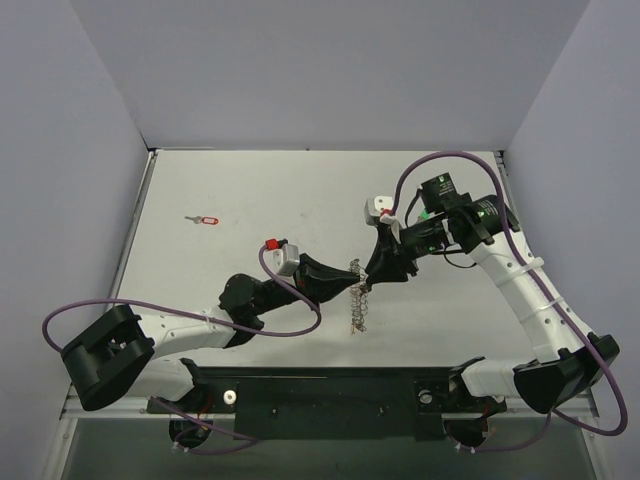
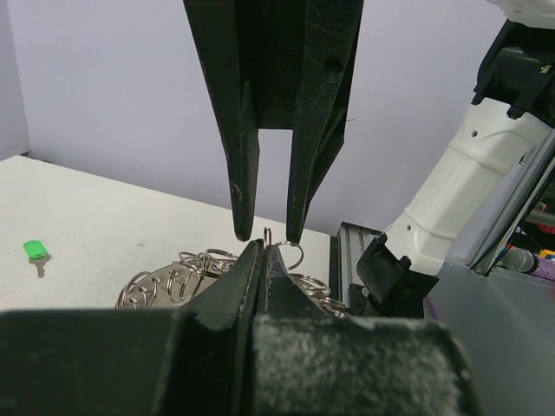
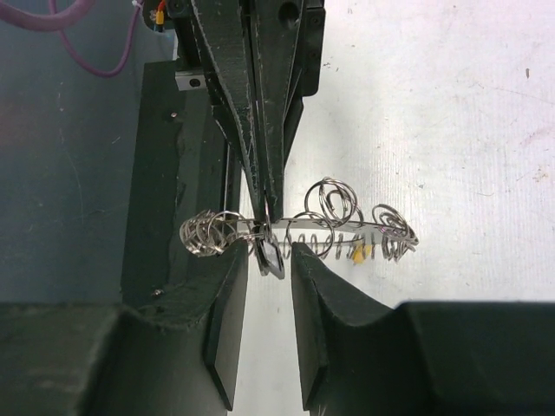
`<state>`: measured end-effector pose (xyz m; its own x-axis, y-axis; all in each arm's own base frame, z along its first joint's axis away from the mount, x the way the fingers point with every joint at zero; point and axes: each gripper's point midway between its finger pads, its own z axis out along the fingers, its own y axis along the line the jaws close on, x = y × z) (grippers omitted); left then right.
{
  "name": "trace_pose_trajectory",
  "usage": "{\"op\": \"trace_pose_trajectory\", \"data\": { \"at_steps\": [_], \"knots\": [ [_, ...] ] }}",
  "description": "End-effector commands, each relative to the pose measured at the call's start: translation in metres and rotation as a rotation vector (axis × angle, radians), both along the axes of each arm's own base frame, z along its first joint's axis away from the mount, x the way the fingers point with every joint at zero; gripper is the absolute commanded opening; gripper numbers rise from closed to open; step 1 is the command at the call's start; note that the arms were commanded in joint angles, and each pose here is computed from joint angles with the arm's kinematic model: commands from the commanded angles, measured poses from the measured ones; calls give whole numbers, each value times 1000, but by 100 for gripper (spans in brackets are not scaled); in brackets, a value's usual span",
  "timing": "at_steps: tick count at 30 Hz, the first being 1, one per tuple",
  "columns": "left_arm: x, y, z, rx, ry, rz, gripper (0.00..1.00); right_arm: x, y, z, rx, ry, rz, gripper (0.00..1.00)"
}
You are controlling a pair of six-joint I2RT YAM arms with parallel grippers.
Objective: Put the keys on the keyring
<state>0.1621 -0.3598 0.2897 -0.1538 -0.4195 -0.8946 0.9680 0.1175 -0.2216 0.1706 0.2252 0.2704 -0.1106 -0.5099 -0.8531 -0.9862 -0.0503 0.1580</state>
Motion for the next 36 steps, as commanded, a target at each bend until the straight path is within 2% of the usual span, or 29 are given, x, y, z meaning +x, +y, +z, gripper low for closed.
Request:
{"op": "trace_pose_trajectory", "data": {
  "at_steps": [1,8,15,20,32,36],
  "knots": [
    [-25,32,95,-324,-228,5,0,-4,6,-2,8,33,-3,22],
    [-26,32,96,-328,-230,3,0,-5,8,-5,12,43,3,19],
    [-24,30,93,-321,-220,6,0,-11,12,-2,33,49,27,11],
    [-25,30,93,-322,-221,7,0,-12,13,-4,29,61,32,0],
    [-17,25,78,-271,-163,23,0,-7,11,2,-2,102,-53,0],
    [-15,22,72,-218,-138,25,13,-5,9,-3,-28,113,-78,0]
  ]
}}
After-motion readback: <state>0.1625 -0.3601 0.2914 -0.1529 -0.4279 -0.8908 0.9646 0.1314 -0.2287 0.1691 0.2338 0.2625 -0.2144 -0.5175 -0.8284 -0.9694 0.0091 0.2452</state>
